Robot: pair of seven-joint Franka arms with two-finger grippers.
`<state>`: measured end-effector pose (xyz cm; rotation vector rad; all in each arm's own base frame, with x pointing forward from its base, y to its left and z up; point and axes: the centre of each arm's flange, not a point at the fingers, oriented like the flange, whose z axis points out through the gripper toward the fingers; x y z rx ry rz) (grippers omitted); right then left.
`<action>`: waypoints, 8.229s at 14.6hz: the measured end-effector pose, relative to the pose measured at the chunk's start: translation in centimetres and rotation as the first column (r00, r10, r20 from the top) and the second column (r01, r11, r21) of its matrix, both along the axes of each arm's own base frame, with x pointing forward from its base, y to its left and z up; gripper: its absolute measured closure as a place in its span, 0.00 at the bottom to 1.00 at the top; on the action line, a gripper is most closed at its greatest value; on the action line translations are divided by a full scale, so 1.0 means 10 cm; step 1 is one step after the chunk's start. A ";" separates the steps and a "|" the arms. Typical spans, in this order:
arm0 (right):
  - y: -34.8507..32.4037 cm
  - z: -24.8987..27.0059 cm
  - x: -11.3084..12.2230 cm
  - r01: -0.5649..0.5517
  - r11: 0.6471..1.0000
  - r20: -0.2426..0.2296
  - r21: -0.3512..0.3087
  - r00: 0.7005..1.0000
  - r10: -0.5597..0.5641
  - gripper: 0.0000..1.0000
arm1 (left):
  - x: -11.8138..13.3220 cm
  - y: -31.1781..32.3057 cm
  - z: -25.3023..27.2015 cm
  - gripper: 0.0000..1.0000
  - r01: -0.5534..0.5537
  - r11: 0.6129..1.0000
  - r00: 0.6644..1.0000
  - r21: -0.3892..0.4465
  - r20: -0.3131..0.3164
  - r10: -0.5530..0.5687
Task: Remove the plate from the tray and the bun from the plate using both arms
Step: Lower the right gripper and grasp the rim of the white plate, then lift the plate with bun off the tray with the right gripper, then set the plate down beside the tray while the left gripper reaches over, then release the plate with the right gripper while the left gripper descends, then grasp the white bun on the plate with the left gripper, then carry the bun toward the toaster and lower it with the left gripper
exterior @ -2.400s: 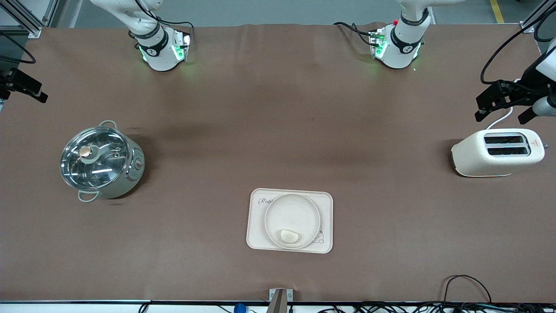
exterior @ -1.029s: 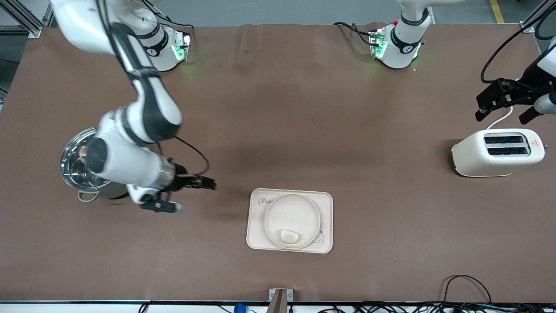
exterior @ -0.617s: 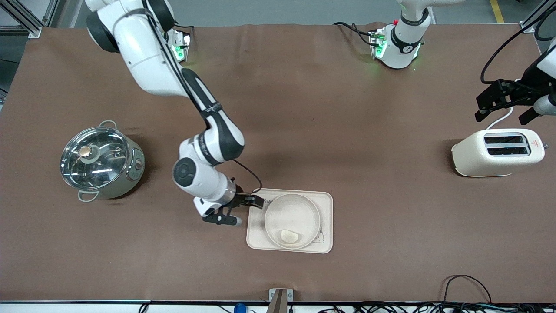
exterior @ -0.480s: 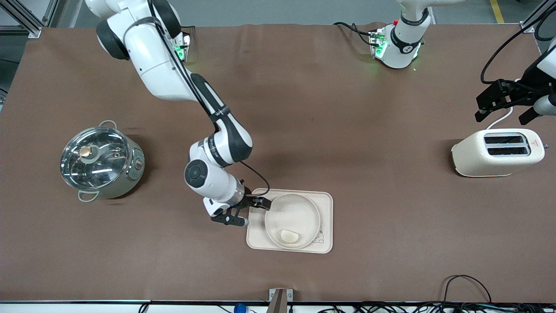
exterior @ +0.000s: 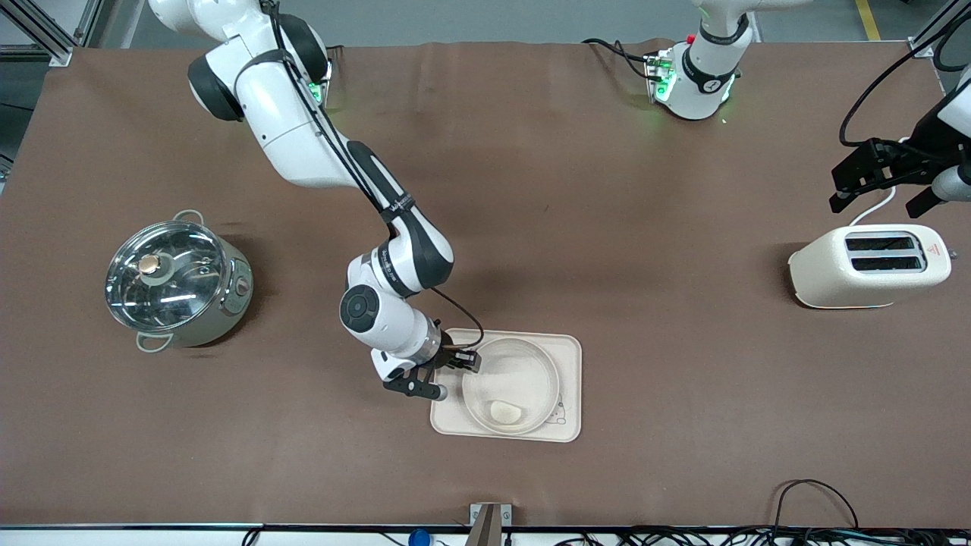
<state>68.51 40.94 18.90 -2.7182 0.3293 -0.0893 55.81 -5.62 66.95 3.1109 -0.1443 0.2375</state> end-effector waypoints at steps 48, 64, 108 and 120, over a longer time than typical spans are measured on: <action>-0.20 -0.16 -1.91 -0.094 0.987 -0.016 0.132 0.995 0.097 0.70 | -0.07 -1.14 -0.96 0.00 -0.082 0.992 0.988 -0.096 -0.138 0.069; -2.42 1.55 -0.57 -0.273 0.929 -0.085 -0.250 0.962 0.260 0.00 | -0.20 -3.57 -4.32 0.00 -0.095 0.995 0.991 -0.043 -0.099 0.091; -4.35 4.68 -1.30 -0.169 0.897 -0.030 -0.408 0.985 0.171 0.00 | 0.67 -0.71 -4.53 0.03 0.170 0.983 0.963 -0.074 -0.200 -0.182; -4.41 4.67 -1.30 -0.188 0.894 -0.040 -0.407 0.981 0.188 0.00 | 0.85 -0.74 -4.11 0.00 0.222 0.975 0.965 0.004 -0.145 -0.219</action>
